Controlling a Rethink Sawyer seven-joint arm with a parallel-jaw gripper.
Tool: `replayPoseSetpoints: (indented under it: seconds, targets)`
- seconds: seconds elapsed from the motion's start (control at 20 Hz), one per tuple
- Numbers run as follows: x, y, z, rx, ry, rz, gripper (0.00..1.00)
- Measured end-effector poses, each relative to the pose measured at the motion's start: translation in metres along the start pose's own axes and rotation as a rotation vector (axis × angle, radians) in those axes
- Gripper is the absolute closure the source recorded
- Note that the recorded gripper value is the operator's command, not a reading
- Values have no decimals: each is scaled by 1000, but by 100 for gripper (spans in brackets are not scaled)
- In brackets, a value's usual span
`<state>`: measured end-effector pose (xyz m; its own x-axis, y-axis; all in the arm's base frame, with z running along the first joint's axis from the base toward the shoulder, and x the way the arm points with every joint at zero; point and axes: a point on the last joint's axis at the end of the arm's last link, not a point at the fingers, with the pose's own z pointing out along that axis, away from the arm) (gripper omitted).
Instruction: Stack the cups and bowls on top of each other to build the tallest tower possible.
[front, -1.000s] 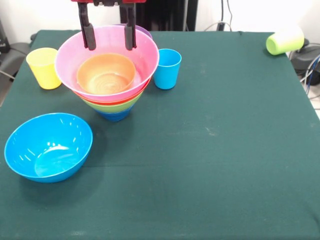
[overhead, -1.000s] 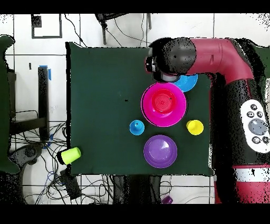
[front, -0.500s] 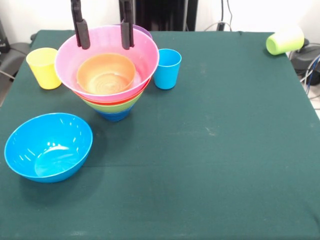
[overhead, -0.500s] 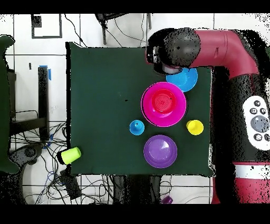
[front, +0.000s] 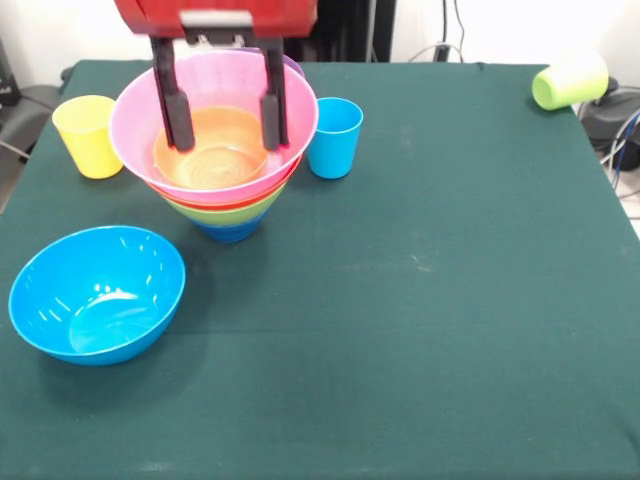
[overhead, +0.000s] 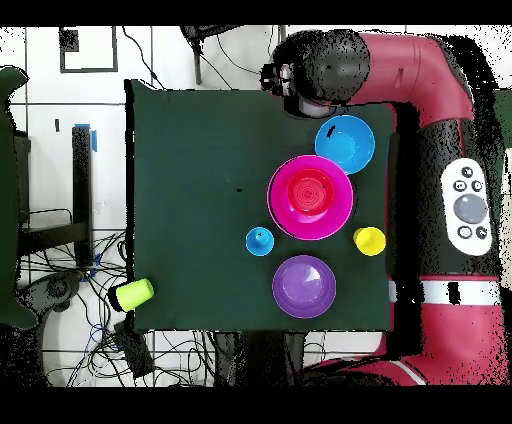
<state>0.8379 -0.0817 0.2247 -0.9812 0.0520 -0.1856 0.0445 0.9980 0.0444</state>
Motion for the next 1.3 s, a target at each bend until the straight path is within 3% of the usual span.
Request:
replayPoseSetpoints:
  seconds: [0.55, 1.05, 1.3]
  targets:
    - [3, 4, 37, -30, 31, 13, 0]
    - [3, 4, 42, -24, 32, 10, 0]
    - [-6, 6, 46, 4, 9, 0, 0]
